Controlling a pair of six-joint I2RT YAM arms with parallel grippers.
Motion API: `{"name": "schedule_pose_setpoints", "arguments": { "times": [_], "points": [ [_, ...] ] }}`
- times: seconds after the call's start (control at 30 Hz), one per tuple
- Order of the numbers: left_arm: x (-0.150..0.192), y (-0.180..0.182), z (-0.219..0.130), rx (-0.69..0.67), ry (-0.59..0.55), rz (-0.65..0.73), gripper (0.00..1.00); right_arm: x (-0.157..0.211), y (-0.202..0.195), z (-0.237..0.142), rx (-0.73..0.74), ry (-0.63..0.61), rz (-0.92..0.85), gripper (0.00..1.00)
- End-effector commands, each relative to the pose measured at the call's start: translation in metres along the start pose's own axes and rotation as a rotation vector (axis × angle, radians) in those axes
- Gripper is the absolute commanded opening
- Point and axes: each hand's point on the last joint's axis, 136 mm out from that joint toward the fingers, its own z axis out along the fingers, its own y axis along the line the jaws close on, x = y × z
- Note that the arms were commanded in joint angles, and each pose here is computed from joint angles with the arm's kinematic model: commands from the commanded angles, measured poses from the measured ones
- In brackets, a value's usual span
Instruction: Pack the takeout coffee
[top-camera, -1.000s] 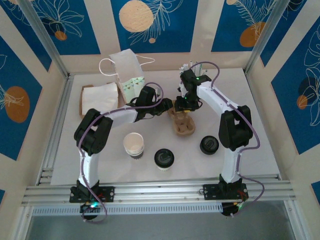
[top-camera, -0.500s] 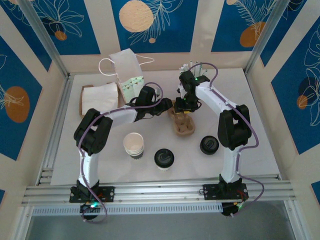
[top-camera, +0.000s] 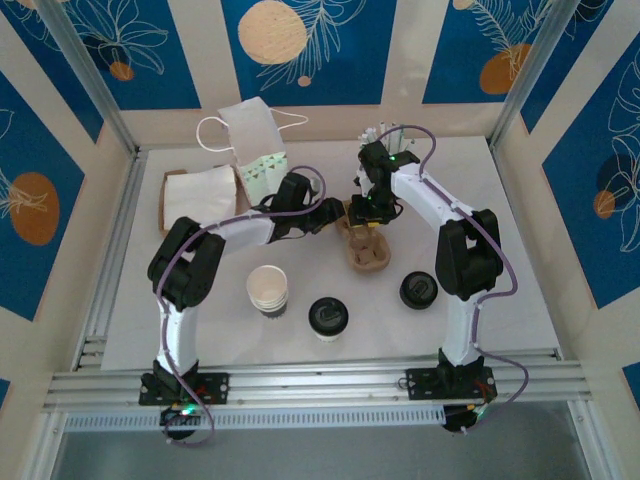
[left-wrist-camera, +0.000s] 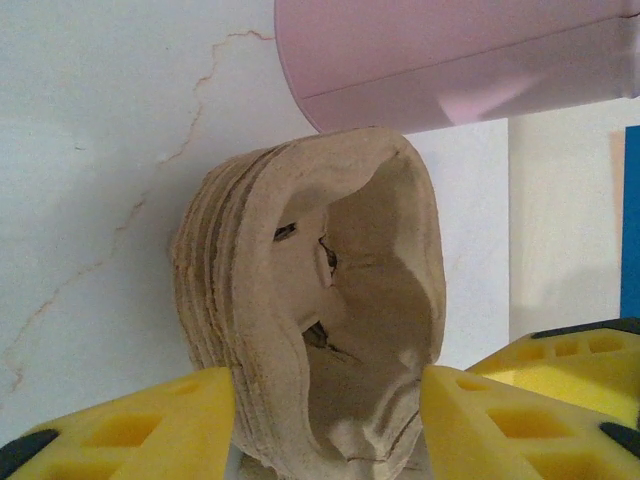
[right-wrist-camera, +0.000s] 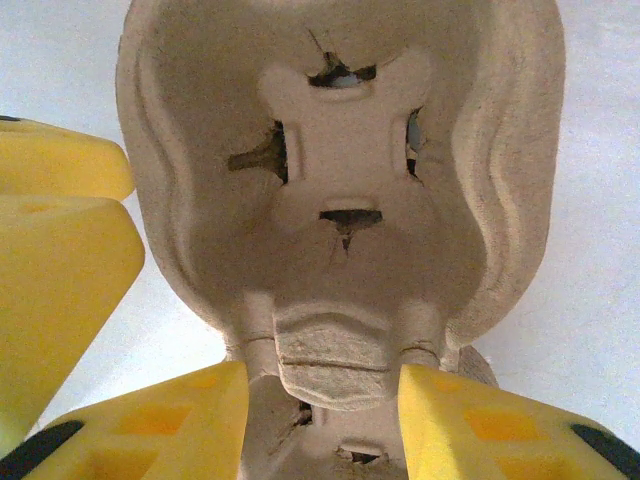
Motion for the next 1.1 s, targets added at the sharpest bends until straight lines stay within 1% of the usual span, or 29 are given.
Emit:
{"name": "schedule_pose_setpoints", "arguments": {
  "times": [0.0,0.17,0.3,0.53,0.63,0.77,0.87,1.07],
  "points": [
    [-0.011,-0.015,-0.004,0.037,-0.013,0.024,0.52,0.005,-0.004,0.001,0.001,0.021,0.022,0.45],
    [-0.011,-0.015,0.0,0.034,-0.005,0.024,0.51,-0.001,-0.01,-0.005,0.005,-0.012,0.05,0.4],
    [-0.01,-0.012,0.002,0.028,-0.003,0.021,0.51,-0.005,-0.016,-0.01,0.014,-0.036,0.072,0.42],
    [-0.008,-0.007,0.001,0.013,0.001,0.016,0.52,-0.013,-0.027,-0.024,0.005,-0.102,0.12,0.43],
    [-0.007,-0.008,0.002,0.012,0.002,0.016,0.53,-0.016,-0.028,-0.023,-0.01,-0.105,0.131,0.43],
    [-0.006,-0.009,0.0,0.01,0.004,0.018,0.6,-0.018,-0.028,-0.015,-0.022,-0.093,0.142,0.42],
    [-0.006,-0.01,0.001,0.012,0.009,0.019,0.61,-0.018,-0.027,-0.009,-0.032,-0.083,0.144,0.42],
    [-0.006,-0.014,0.005,0.03,0.016,0.018,0.6,-0.017,-0.022,-0.005,-0.061,-0.069,0.142,0.4]
  ]
}}
